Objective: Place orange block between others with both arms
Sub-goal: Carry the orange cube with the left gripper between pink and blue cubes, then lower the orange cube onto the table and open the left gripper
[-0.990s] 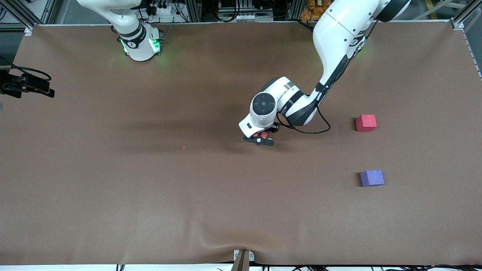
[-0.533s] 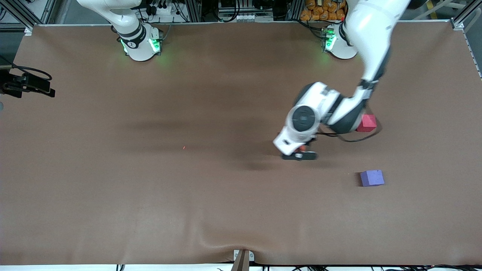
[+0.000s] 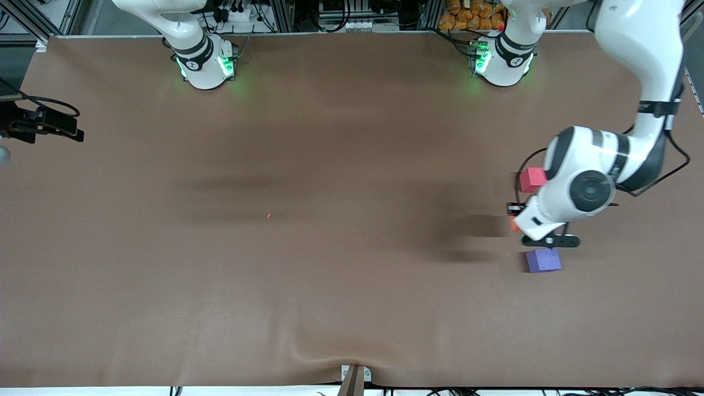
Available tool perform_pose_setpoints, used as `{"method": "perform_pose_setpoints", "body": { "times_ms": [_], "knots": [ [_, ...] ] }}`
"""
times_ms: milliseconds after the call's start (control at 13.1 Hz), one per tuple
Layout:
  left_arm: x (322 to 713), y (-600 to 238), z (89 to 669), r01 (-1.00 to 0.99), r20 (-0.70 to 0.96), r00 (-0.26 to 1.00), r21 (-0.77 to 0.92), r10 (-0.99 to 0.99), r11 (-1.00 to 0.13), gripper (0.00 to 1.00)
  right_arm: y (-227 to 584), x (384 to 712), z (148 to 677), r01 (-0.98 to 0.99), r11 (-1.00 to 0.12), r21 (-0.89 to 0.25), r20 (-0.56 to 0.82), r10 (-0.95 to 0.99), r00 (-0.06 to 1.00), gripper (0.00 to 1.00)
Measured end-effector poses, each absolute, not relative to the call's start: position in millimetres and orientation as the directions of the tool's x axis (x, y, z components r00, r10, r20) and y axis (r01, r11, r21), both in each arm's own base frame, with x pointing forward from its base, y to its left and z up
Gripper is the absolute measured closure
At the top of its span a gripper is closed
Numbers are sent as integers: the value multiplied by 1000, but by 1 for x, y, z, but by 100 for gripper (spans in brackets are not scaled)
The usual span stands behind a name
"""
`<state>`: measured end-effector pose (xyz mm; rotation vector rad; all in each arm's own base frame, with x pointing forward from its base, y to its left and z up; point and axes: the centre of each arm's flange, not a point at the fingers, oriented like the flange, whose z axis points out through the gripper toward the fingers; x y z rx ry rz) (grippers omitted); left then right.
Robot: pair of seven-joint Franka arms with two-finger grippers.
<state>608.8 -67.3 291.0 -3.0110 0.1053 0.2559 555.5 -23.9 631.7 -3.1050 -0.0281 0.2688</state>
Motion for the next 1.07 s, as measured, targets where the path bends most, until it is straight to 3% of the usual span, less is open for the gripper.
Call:
{"method": "perform_pose_setpoints", "body": {
  "times_ms": [305,1067],
  "knots": [
    [596,-2,256,-89,-134,988,-69,-79,-994,47,-8,556,632,44,-999,-27,-172,48,984,0],
    [588,2,210,-81,-132,988,-34,-76,-996,47,4,556,632,66,-997,-26,-172,70,983,0]
  ]
}}
